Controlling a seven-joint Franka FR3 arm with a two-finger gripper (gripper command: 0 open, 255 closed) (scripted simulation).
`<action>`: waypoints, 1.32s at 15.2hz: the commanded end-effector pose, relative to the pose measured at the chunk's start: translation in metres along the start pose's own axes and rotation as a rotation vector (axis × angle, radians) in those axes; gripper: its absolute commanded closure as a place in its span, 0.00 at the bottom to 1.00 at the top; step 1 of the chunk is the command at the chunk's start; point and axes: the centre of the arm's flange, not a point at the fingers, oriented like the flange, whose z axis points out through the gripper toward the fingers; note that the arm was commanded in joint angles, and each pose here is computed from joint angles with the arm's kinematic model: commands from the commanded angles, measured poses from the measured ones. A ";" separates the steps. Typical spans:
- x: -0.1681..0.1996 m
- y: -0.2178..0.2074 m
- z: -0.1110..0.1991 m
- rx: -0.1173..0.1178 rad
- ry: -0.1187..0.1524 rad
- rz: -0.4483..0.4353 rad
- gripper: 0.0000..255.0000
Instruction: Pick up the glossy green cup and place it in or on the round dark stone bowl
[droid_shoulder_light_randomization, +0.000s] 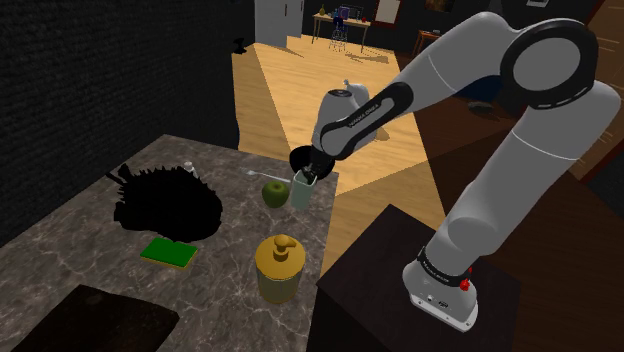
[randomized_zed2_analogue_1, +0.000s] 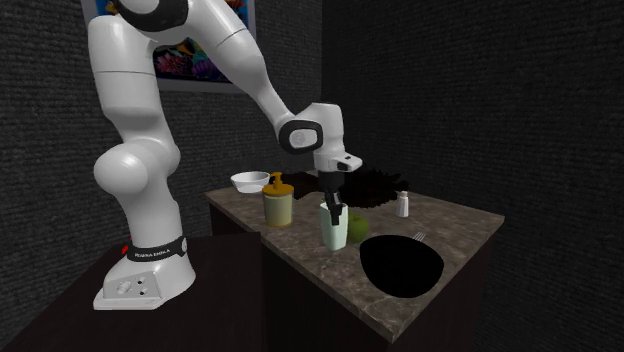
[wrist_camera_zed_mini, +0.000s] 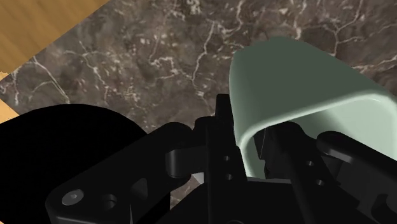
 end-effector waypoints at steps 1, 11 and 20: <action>0.001 -0.001 -0.010 0.000 0.000 0.000 1.00; 0.007 -0.003 -0.063 0.000 0.000 0.000 1.00; 0.012 -0.004 -0.110 0.000 0.000 0.000 1.00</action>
